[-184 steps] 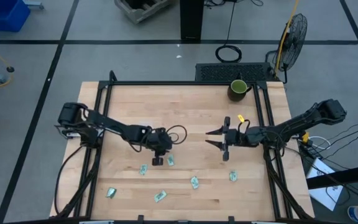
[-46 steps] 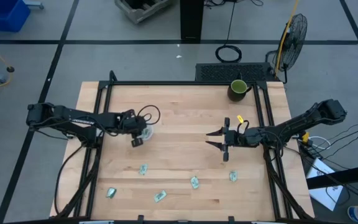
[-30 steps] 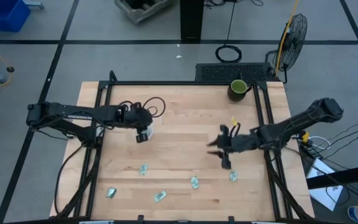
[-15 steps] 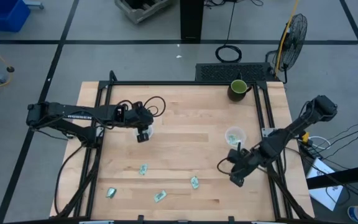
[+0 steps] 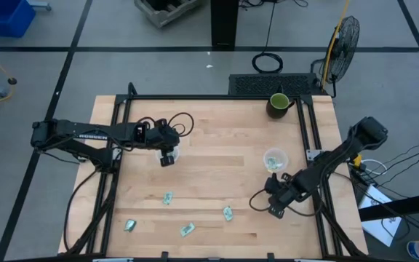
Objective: Pick and place items into bin
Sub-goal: Put the stevia packet into the right transparent bin
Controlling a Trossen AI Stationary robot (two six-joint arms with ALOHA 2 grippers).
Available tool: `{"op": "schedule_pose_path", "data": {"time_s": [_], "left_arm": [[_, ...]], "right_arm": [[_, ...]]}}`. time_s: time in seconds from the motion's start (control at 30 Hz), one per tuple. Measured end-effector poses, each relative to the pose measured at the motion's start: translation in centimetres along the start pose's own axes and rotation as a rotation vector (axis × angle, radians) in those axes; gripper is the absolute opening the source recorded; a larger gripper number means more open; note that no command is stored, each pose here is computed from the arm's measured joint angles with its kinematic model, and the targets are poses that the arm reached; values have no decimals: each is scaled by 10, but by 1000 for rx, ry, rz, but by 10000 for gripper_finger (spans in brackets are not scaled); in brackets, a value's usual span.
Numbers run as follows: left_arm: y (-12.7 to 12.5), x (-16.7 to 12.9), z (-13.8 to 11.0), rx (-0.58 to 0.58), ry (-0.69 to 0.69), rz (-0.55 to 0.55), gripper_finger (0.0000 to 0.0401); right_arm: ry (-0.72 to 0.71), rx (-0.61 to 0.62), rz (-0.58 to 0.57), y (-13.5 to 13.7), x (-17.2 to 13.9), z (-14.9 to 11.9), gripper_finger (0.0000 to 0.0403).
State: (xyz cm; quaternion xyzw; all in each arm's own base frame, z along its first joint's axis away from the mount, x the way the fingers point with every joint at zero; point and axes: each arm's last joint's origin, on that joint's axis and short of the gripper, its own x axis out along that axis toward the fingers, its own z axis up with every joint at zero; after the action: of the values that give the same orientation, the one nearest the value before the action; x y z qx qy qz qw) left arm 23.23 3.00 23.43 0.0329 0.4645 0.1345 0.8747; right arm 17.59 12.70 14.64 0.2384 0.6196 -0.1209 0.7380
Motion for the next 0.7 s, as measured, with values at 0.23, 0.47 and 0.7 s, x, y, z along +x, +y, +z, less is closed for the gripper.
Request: {"op": "schedule_pose_path", "data": {"time_s": [0.23, 0.47, 0.7], "left_arm": [[0, 0, 0, 0, 0, 0, 51], [0, 0, 0, 4, 0, 0, 51], [0, 0, 0, 4, 0, 0, 51]], "right_arm": [[24, -6, -40, 3, 15, 1, 130], [70, -13, -98, 0, 25, -2, 117], [52, -30, -57, 2, 21, 0, 25]]}}
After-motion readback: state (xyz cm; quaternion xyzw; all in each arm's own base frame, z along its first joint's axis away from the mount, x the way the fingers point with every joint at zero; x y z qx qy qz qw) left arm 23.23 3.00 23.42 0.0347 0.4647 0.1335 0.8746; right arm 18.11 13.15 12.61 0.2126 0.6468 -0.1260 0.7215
